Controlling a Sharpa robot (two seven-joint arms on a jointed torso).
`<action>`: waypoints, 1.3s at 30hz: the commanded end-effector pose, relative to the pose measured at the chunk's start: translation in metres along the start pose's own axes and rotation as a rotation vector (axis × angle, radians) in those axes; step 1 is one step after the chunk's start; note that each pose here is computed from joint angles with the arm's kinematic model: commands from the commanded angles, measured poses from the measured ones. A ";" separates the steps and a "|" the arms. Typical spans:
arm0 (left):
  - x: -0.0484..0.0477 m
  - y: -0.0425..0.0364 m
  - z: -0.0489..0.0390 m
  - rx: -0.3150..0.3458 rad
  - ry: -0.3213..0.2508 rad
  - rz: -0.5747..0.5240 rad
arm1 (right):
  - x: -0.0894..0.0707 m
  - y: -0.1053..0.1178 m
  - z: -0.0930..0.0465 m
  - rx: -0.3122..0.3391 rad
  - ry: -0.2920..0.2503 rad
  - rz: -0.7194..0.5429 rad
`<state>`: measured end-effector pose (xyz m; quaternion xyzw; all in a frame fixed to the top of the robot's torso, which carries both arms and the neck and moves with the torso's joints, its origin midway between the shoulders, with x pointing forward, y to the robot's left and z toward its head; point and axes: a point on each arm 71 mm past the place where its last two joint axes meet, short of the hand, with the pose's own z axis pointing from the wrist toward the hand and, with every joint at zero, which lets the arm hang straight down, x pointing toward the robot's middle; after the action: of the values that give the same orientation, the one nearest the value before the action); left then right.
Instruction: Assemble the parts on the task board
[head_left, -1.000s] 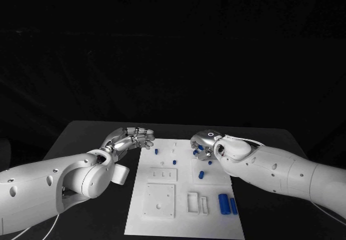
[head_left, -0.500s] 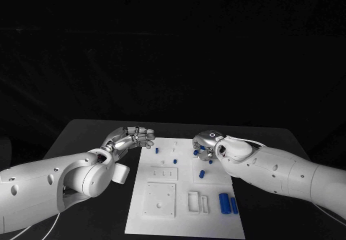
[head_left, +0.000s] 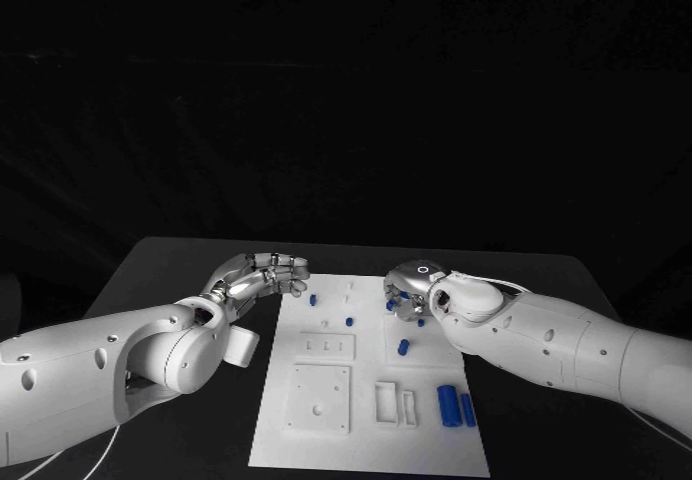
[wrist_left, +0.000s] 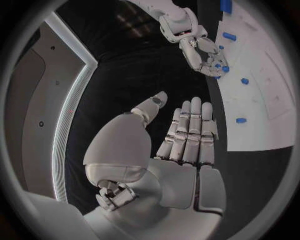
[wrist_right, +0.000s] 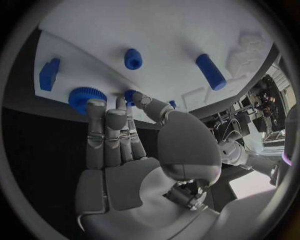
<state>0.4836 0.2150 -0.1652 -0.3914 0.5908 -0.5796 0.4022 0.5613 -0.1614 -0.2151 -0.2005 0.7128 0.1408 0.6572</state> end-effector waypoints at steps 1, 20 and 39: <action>0.0019 -0.0016 0.0009 0.008 0.014 -0.009 | 0.000 0.001 0.000 0.000 0.005 -0.017; 0.0019 -0.0013 0.0015 0.004 0.012 -0.008 | -0.001 0.009 0.003 0.025 0.001 -0.040; -0.0005 -0.0012 0.0018 0.005 0.001 -0.004 | -0.009 0.015 0.003 0.051 -0.096 -0.028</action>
<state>0.4854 0.2161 -0.1658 -0.3930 0.5913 -0.5771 0.4037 0.5573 -0.1464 -0.2113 -0.1925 0.6977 0.1267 0.6783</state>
